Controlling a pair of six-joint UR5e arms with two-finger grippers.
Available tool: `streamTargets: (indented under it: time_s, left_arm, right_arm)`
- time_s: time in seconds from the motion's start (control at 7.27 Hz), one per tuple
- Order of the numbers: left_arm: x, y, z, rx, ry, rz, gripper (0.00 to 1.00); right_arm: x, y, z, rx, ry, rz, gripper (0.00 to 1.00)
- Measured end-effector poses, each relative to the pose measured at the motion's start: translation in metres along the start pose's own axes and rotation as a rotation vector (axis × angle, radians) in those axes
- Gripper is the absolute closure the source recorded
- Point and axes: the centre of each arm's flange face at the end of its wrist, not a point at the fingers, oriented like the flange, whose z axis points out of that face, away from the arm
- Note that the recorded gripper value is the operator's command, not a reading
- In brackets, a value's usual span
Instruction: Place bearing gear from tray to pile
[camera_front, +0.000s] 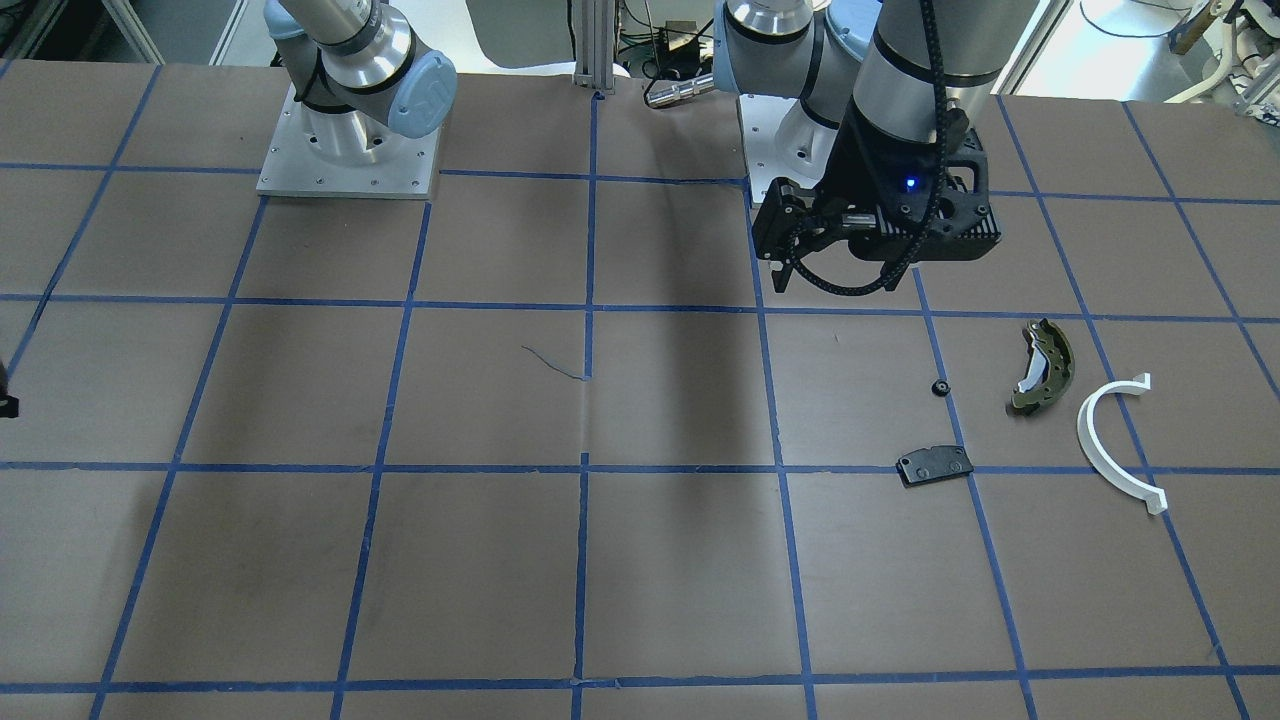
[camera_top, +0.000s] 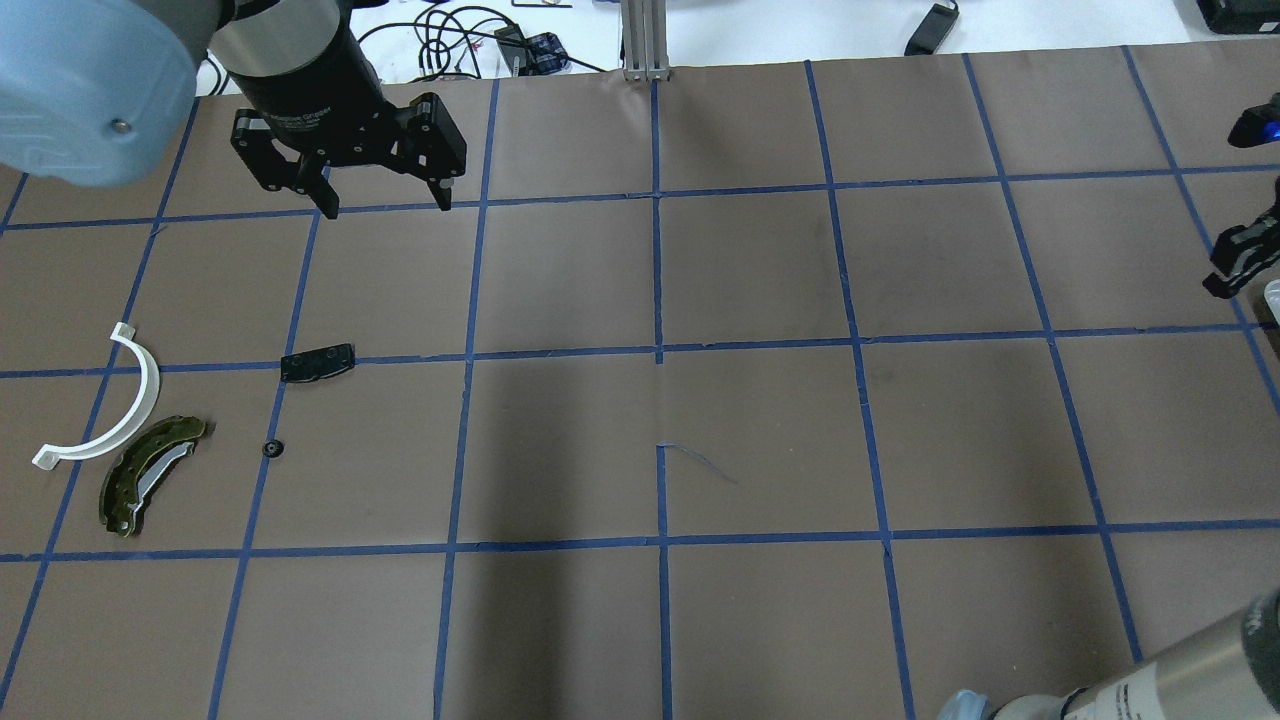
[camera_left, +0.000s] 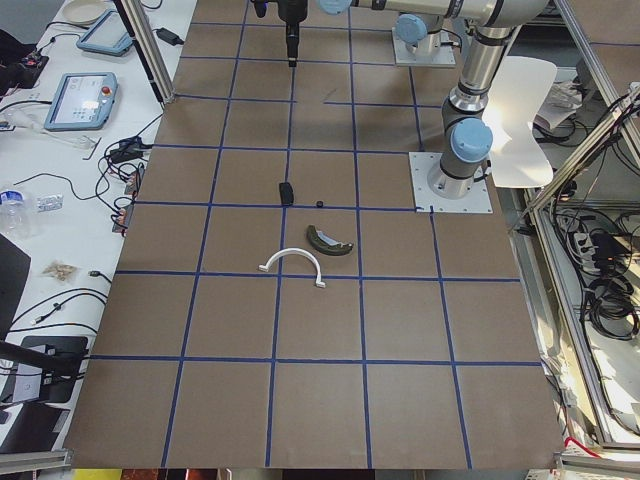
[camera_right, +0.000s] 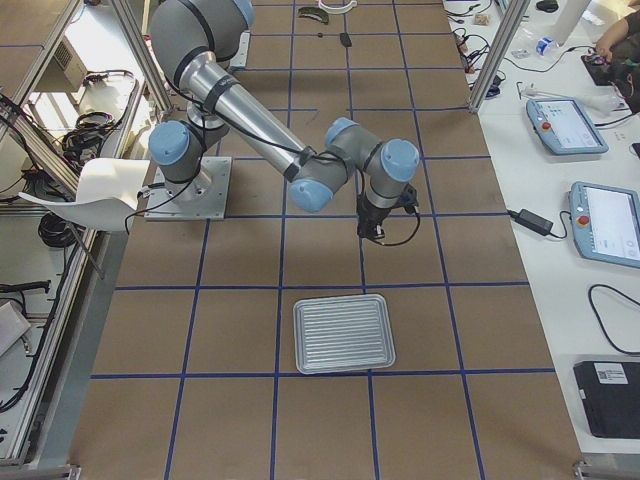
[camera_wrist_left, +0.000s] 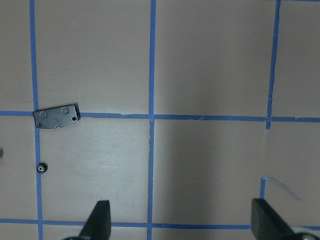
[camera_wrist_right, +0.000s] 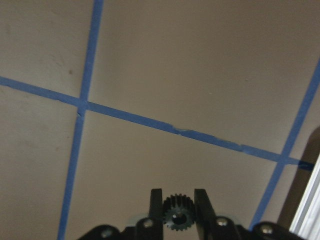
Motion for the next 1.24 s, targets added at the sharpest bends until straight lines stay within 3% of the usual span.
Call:
streamTargets:
  time_s: [0.28,0.55,1.24]
  left_arm:
    - [-0.001,0.003,-0.005,0.01,0.001,-0.001,0.0]
    - [-0.001,0.004,-0.006,0.012,0.0,-0.002,0.0]
    - [-0.002,0.005,-0.007,0.015,-0.003,-0.002,0.0]
  right_arm:
    - [-0.105,-0.012,0.013,0.007,-0.054,0.103,1.0]
    - [-0.21,-0.03,0.025,0.008,-0.062,0.186,1.0]
    - [-0.462,-0.066,0.078,0.112,-0.082,0.388,1.0]
